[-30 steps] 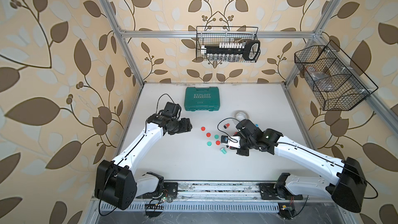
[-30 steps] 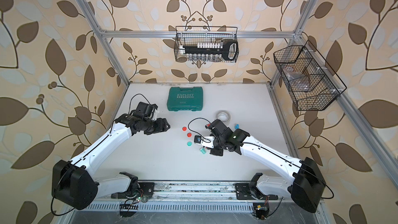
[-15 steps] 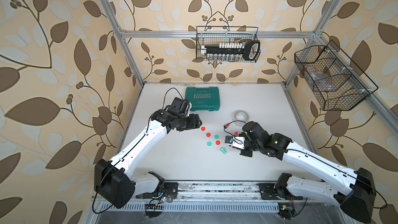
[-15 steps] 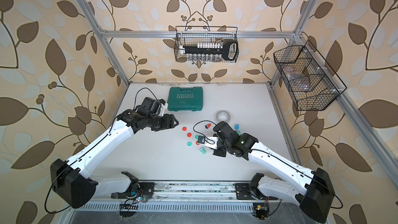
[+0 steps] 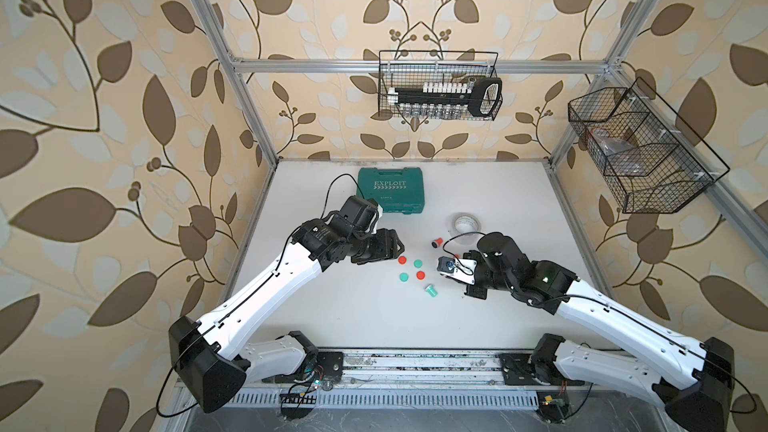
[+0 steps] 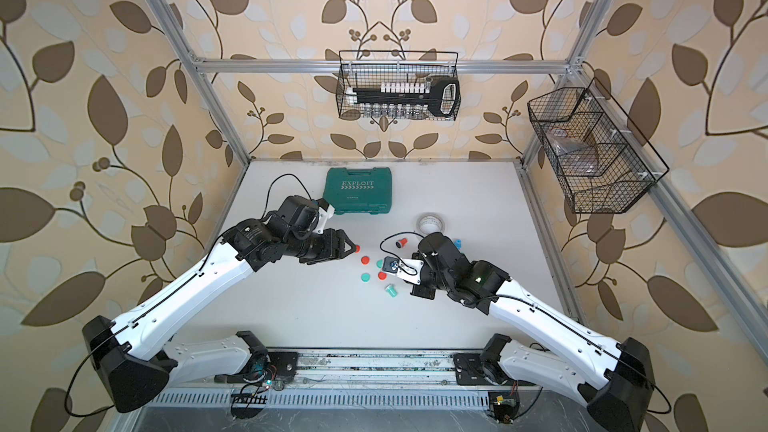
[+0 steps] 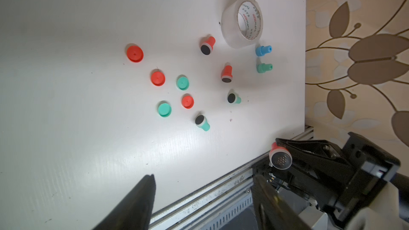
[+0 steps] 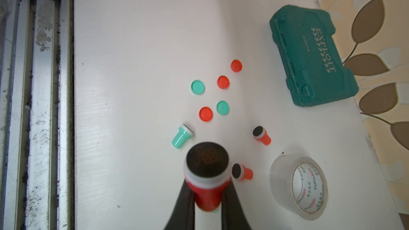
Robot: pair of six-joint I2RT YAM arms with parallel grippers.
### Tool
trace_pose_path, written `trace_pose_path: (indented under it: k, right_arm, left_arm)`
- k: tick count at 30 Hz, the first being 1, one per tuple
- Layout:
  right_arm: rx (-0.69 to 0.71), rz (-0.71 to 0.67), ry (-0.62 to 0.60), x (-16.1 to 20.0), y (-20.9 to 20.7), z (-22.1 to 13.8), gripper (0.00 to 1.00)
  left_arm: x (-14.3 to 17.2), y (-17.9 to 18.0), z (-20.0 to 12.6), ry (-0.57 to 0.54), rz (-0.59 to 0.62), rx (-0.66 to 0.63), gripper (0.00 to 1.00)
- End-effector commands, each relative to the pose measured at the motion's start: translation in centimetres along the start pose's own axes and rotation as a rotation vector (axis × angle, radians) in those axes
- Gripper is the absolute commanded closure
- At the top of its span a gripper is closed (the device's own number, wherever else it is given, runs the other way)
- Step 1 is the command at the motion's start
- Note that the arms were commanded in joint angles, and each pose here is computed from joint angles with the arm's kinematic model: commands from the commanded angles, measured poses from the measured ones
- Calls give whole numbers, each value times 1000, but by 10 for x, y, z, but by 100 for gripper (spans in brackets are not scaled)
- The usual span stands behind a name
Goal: Close the stamp cap
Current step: Pick up the stamp from the center of the board.
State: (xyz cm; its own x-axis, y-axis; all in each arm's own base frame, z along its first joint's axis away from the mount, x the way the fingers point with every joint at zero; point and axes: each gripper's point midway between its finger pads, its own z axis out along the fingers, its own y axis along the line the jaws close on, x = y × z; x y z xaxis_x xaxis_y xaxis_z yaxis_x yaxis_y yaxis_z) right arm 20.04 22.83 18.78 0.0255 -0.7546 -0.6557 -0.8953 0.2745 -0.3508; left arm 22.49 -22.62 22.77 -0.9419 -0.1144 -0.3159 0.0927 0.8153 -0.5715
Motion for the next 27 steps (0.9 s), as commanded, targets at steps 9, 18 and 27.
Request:
trace_pose_path:
  k: [9,18,27]
  right_arm:
    - [2,-13,-232,-40,5,-30,95]
    - [-8,0,-247,-41,9,-27,95]
    - [9,3,-303,-48,8,-35,95]
  left_arm:
    - [34,-72,-1,73,32,138,31]
    - [44,-105,-1,86,79,185,34]
    - [46,-107,3,100,49,192,40]
